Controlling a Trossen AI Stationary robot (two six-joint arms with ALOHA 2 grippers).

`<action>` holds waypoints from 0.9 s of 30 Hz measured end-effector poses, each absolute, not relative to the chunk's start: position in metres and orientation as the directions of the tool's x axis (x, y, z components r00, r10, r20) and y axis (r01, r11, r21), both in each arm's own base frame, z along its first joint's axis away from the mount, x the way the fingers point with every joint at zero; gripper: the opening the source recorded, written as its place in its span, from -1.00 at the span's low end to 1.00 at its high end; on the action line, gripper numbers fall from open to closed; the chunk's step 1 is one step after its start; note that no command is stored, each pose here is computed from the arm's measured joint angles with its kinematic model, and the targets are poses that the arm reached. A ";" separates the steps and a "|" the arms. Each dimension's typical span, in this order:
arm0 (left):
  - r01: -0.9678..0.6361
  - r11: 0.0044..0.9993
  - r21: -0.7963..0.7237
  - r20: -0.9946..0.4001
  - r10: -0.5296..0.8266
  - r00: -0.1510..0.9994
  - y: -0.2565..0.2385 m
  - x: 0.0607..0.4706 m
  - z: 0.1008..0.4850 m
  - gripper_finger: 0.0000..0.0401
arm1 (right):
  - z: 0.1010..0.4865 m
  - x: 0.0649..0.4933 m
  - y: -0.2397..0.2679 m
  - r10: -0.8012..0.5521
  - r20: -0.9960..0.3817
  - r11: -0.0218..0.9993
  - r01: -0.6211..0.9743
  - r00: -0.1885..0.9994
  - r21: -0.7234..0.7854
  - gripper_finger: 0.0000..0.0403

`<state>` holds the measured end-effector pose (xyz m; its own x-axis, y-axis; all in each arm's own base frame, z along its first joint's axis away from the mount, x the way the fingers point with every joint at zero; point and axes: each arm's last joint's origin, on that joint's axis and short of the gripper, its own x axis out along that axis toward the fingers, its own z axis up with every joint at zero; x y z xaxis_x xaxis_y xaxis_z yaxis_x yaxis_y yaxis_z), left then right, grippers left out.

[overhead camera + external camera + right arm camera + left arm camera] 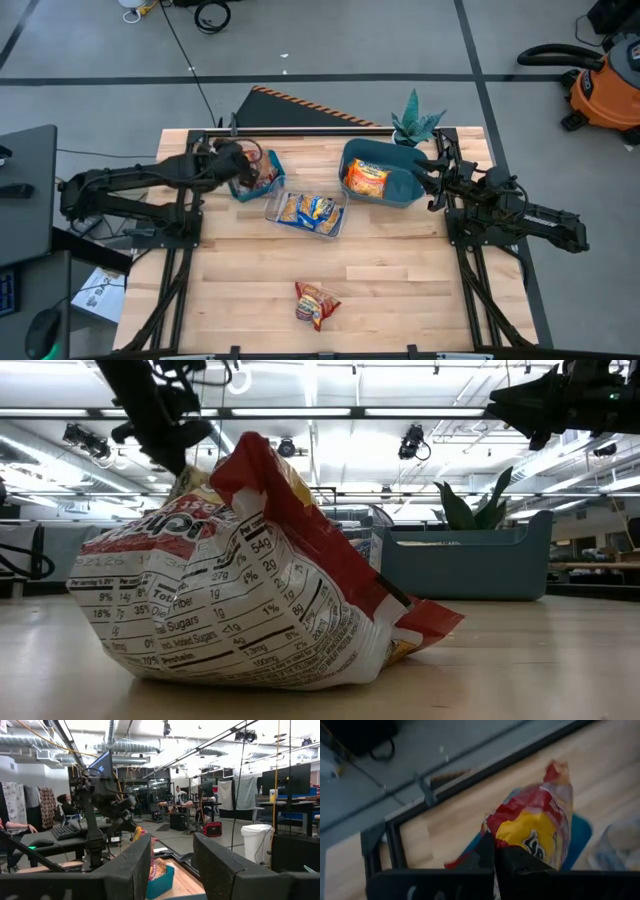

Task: Sort Maruchan noodles
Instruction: Put the red noodle pack into the left small blue bin

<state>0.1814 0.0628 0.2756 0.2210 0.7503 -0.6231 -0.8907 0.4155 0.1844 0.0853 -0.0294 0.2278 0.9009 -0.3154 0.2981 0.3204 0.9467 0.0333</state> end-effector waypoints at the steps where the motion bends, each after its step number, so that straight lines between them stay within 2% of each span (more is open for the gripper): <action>1: -0.889 0.420 0.182 -0.648 0.731 0.213 0.066 0.179 0.274 -0.99 | 0.228 0.085 -0.029 -0.315 0.298 0.947 0.320 0.901 0.034 -0.24; 8: -0.866 0.472 0.165 -0.789 0.590 0.172 0.071 0.168 0.266 -0.99 | 0.227 0.086 -0.030 -0.316 0.292 0.946 0.321 0.903 0.032 -0.24; 15: -0.851 0.481 0.212 -0.839 0.536 0.094 0.068 0.158 0.262 -0.99 | 0.227 0.086 -0.030 -0.316 0.292 0.946 0.321 0.903 0.032 -0.24; 21: -0.840 0.450 0.304 -0.838 0.546 -0.011 0.066 0.149 0.260 -0.98 | 0.227 0.086 -0.030 -0.316 0.292 0.946 0.321 0.903 0.032 -0.24; 27: -0.805 0.485 0.342 -0.832 0.555 -0.020 0.066 0.148 0.260 -0.93 | 0.227 0.086 -0.030 -0.316 0.292 0.946 0.321 0.903 0.032 -0.24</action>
